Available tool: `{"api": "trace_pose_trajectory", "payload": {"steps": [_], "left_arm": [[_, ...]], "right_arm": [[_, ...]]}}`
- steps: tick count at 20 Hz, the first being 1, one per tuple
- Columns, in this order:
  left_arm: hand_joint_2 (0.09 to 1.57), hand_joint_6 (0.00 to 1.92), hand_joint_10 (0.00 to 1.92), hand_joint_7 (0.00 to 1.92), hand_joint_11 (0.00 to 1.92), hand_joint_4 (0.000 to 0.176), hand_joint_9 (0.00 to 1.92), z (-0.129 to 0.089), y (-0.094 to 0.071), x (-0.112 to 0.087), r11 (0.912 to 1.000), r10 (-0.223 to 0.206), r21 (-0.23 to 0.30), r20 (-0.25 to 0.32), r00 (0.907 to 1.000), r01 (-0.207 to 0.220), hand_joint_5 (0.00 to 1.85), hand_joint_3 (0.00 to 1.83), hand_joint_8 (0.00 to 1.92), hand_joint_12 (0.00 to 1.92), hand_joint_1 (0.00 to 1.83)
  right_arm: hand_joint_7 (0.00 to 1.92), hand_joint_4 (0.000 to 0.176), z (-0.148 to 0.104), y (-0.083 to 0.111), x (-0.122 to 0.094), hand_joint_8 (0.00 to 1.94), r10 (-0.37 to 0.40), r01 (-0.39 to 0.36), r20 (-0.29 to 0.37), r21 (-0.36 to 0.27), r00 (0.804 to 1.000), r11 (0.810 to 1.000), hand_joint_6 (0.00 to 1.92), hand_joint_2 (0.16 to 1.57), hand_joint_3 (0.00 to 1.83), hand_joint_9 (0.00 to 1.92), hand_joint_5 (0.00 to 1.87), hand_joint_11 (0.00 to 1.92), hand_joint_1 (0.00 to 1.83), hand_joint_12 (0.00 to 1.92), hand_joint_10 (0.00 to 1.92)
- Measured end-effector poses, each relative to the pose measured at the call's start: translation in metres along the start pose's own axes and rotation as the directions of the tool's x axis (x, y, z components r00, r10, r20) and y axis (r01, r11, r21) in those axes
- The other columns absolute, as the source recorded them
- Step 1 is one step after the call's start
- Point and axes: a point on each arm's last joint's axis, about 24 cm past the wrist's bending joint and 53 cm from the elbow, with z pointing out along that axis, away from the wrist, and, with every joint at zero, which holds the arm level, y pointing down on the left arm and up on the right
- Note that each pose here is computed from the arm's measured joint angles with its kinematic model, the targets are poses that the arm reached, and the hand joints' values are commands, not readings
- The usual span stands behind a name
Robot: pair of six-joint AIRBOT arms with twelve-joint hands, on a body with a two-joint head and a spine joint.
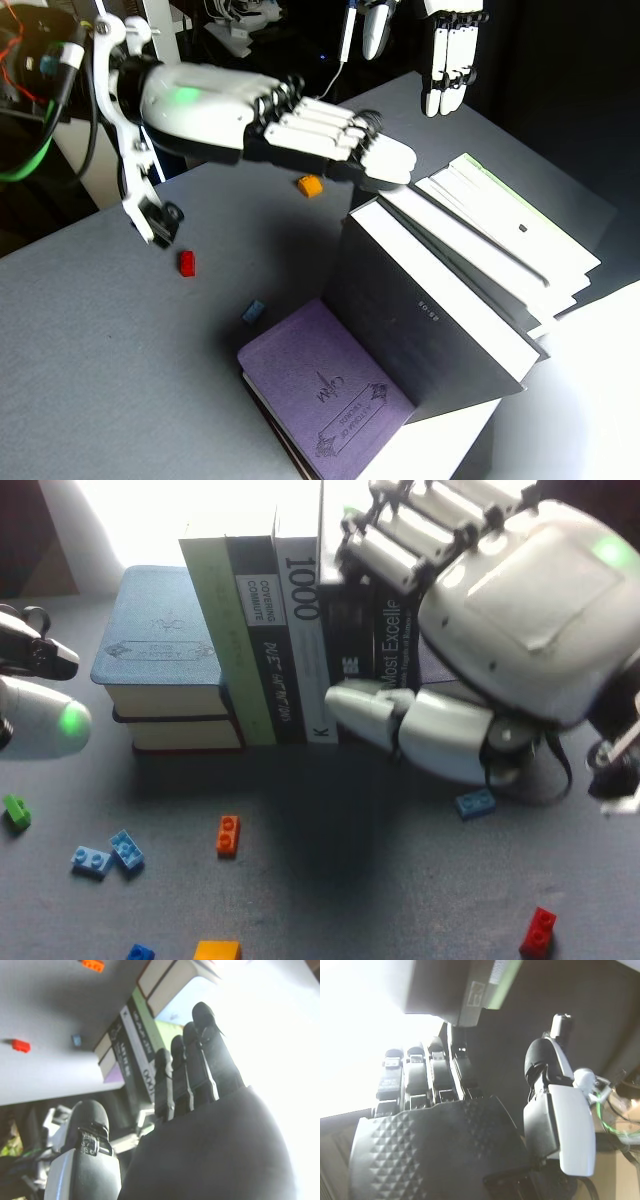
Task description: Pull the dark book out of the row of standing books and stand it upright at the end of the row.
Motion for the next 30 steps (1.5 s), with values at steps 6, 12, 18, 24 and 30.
{"api": "trace_pose_trajectory", "payload": {"steps": [6,12,18,24,30], "left_arm": [[1.27,0.00,0.00,0.26,0.39,0.024,0.28,0.000,0.000,0.000,1.0000,0.000,0.000,0.000,1.0000,0.000,0.28,0.00,0.00,0.00,0.14],[1.27,0.00,0.00,0.24,0.36,0.033,0.26,0.000,0.000,0.000,1.0000,0.000,0.000,0.000,1.0000,0.000,0.26,0.00,0.00,0.00,0.05],[1.26,0.01,0.00,0.26,0.35,0.017,0.26,0.000,0.000,0.000,1.0000,0.000,0.000,0.000,1.0000,0.000,0.27,0.00,0.01,0.01,0.10],[1.27,0.00,0.00,0.23,0.32,0.021,0.24,0.000,0.000,0.000,1.0000,0.001,0.000,0.001,1.0000,-0.001,0.24,0.00,0.00,0.00,0.15],[1.28,0.00,0.00,0.22,0.32,0.021,0.25,0.000,0.000,0.000,1.0000,0.001,0.001,0.000,1.0000,-0.001,0.22,0.00,0.00,0.00,0.09]], "right_arm": [[0.06,0.000,-0.022,0.025,0.015,0.02,0.052,-0.051,-0.084,0.013,0.995,0.999,1.09,1.22,0.00,0.00,0.12,0.00,0.00,0.00,0.00],[0.04,0.000,-0.039,0.030,0.027,0.01,0.091,-0.082,-0.154,0.062,0.984,0.995,1.05,1.22,0.00,0.00,0.16,0.00,0.00,0.00,0.00],[0.00,0.000,-0.050,0.033,0.036,0.00,0.095,-0.078,-0.202,0.090,0.975,0.993,1.11,1.22,0.00,0.00,0.14,0.00,0.00,0.00,0.00],[0.03,0.000,-0.068,0.046,0.052,0.01,0.055,-0.039,-0.262,0.069,0.964,0.997,1.11,1.23,0.00,0.00,0.14,0.00,0.00,0.00,0.00],[0.09,0.000,-0.083,0.052,0.072,0.03,0.059,-0.037,-0.333,0.070,0.941,0.997,0.99,1.23,0.00,0.00,0.14,0.00,0.00,0.00,0.00]]}}
